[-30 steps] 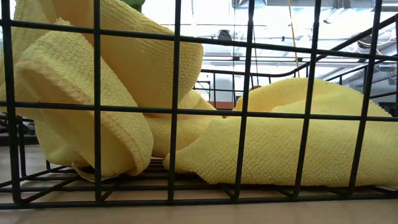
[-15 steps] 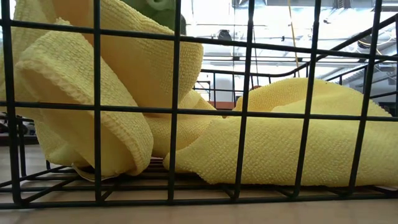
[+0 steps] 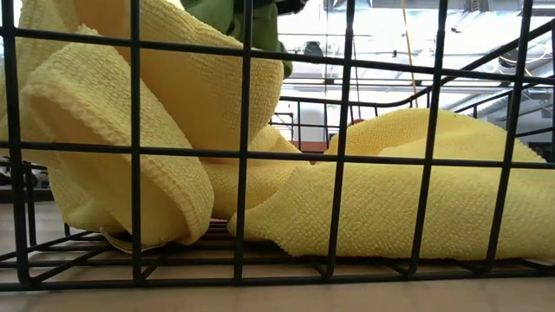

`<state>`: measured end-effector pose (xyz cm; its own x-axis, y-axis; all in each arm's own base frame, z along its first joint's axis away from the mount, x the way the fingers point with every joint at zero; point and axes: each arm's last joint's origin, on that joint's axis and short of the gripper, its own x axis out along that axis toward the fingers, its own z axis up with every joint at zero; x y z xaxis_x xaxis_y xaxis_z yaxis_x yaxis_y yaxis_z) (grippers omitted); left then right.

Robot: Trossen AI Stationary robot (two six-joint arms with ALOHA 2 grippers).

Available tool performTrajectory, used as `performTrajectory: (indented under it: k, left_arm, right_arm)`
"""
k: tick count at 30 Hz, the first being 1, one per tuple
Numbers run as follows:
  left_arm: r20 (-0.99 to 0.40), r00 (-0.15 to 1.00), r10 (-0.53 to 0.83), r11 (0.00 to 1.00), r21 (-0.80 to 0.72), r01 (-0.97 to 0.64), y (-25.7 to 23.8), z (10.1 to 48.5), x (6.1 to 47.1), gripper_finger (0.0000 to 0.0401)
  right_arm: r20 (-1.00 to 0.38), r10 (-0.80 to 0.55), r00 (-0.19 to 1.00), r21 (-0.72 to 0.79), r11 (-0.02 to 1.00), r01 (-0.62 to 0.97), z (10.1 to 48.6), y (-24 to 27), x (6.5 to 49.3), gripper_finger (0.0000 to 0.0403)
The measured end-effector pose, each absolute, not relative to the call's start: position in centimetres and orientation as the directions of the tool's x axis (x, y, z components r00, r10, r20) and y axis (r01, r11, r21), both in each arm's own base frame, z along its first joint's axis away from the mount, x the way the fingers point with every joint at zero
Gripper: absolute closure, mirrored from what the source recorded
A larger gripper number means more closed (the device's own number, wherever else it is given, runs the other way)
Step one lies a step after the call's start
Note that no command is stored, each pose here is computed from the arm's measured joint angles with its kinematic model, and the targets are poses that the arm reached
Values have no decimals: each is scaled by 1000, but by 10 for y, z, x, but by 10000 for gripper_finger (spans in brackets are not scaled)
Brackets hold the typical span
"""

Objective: Sort microfiber towel by color & place in baskets
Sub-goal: Put the left green microfiber cloth into the orange bin

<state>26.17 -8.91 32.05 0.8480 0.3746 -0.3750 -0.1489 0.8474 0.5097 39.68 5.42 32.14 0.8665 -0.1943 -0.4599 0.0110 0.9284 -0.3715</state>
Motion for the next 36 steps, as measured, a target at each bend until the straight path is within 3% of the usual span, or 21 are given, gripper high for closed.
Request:
performTrajectory:
  k: [6, 12, 15, 19, 24, 28, 36]
  left_arm:
    - [-378, 848, 372, 840, 525, -134, -90, 318, 265, 386]
    - [-371, 845, 384, 837, 527, -149, -90, 318, 265, 381]
    - [-364, 840, 401, 842, 509, -182, -87, 319, 265, 353]
    - [-393, 814, 429, 853, 474, -220, -80, 316, 265, 277]
    - [-489, 716, 498, 834, 497, -241, -67, 303, 258, 168]
    - [-525, 612, 591, 789, 534, -303, -57, 295, 249, 107]
    - [-533, 480, 696, 714, 585, -385, -42, 282, 238, 87]
  right_arm:
    - [-485, -210, 849, -381, 924, 11, 312, 50, 401, 104]
    - [-484, -213, 849, -408, 913, -4, 313, 50, 401, 231]
    - [-491, -216, 844, -432, 902, -20, 312, 48, 401, 309]
    - [-515, -228, 826, -448, 894, -33, 310, 43, 400, 388]
    - [-556, -257, 791, -454, 890, -30, 306, 30, 398, 374]
    - [-605, -286, 744, -456, 889, -29, 301, 17, 395, 377]
    - [-692, -301, 656, -426, 904, -35, 292, 0, 388, 391]
